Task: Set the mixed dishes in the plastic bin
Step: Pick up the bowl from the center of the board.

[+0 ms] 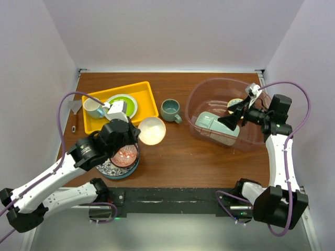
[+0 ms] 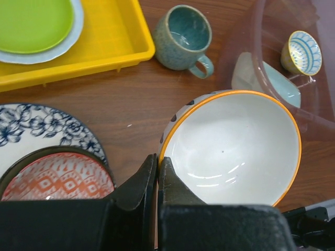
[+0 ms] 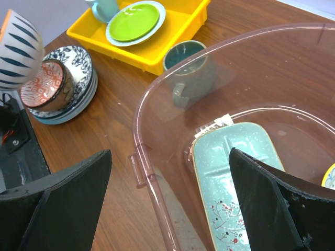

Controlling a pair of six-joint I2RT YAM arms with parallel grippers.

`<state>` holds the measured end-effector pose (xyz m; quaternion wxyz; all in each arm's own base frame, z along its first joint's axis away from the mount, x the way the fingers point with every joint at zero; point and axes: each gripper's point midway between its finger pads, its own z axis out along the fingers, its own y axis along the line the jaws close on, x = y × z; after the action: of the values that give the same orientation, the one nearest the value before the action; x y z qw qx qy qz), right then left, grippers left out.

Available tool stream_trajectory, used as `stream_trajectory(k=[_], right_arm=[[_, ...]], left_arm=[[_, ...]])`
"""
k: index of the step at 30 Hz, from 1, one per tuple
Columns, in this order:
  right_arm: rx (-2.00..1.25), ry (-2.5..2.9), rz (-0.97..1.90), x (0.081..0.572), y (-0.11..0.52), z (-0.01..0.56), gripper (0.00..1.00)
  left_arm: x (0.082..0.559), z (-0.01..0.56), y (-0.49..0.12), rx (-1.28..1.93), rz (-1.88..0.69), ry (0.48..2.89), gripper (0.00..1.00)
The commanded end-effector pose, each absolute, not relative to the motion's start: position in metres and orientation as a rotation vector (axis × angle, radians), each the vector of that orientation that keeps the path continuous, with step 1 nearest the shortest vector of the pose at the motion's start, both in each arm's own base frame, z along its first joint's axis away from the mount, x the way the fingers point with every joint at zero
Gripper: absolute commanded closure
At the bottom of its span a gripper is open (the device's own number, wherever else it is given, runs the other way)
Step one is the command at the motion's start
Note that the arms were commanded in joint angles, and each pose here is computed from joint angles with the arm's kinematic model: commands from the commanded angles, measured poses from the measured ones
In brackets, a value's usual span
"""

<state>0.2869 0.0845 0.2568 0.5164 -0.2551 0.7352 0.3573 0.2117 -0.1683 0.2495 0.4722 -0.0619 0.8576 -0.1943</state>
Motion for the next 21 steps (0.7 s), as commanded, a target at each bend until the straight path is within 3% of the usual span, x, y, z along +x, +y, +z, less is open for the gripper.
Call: stream_trajectory(k=[1, 21], right_arm=[[-0.677, 1.701, 0.883, 0.284, 0.090, 0.276, 0.02], [-0.834, 1.743, 1.029, 0.271, 0.145, 0.257, 0.02]], left_arm=[[0.231, 0.294, -0.212, -0.119, -0.685, 1.947, 1.00], [0.254, 0.267, -0.286, -0.144, -0.558, 1.928, 1.00]])
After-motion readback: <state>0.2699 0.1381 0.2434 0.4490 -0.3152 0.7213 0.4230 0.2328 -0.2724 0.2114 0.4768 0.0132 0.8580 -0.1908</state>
